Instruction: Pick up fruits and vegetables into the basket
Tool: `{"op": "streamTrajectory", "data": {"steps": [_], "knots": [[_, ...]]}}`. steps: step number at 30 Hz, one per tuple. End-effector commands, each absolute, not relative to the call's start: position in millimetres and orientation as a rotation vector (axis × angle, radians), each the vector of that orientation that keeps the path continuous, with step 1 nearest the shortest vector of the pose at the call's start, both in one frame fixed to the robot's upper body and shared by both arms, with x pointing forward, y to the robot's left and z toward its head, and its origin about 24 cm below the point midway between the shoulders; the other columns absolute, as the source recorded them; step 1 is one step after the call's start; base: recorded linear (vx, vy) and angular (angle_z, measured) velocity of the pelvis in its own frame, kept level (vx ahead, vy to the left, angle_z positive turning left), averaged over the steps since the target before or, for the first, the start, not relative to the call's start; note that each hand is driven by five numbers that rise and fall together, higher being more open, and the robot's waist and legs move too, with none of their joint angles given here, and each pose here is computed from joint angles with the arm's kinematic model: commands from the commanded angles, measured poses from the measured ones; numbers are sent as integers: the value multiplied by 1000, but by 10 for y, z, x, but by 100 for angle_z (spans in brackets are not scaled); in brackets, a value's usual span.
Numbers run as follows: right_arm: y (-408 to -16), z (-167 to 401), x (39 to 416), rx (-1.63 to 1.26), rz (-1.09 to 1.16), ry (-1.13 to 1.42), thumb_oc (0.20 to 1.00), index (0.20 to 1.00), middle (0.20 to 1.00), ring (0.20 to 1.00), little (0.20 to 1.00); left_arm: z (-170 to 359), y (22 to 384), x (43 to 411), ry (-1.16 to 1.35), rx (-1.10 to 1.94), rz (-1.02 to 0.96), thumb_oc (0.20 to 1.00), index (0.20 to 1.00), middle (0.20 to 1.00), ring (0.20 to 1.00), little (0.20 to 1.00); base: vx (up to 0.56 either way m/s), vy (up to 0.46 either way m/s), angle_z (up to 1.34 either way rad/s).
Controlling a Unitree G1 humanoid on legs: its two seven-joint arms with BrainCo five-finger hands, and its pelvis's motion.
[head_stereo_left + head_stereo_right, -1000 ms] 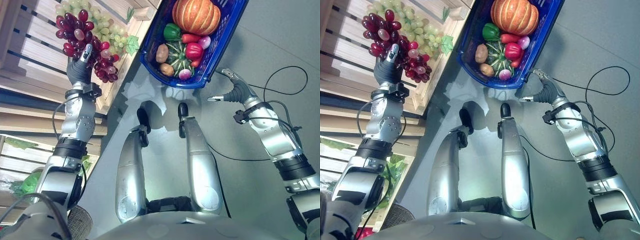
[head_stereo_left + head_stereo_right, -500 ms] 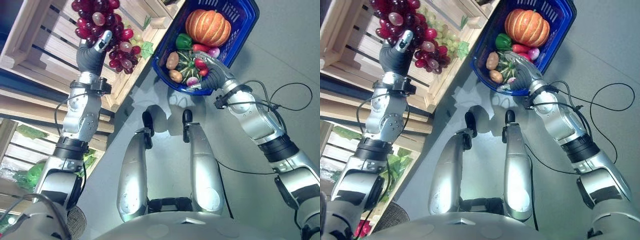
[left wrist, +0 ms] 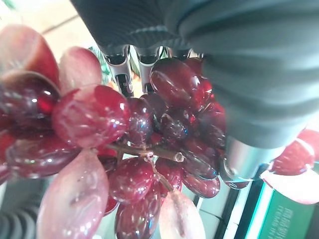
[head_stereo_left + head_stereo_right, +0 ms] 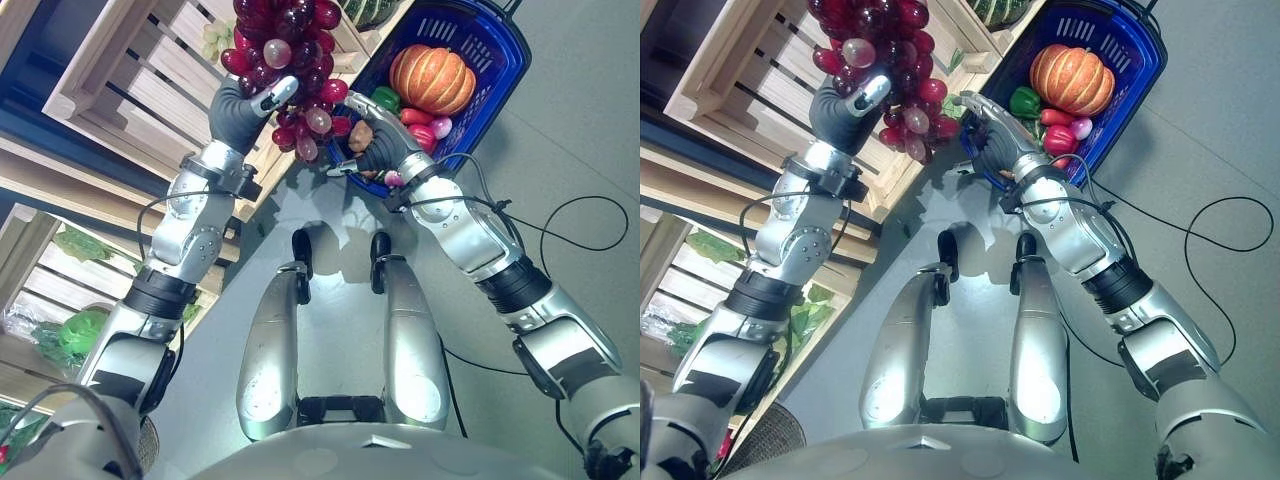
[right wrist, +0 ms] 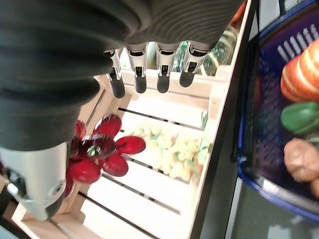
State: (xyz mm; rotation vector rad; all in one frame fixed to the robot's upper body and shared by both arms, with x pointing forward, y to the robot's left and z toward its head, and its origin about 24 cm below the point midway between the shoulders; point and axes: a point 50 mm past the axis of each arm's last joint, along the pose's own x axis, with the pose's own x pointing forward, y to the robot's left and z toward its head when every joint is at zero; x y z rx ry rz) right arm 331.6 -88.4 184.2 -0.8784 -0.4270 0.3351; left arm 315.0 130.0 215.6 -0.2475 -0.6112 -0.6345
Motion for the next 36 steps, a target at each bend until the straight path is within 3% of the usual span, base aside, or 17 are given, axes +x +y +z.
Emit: {"op": "streamTrajectory", "data": {"steps": [1,18,36], "knots": [[-615,2093,3216,-779,400,-566,1000,1000,1000,1000,1000,2565,1080,2872,-846,-286,-817,200,200,200,200,200,-8,-36,3],[-350,1942,3182,-505,481,-506,1000,1000,1000,1000,1000,2515,768,2693,-905,-436,-995,200,200,200,200,200,-16,-30,3],[-290,1960,3236,-449,436,-494,1000,1000,1000,1000,1000,2468,717,2697,-928,-481,-1000,200,200,200,200,200,-9,-21,2]]}}
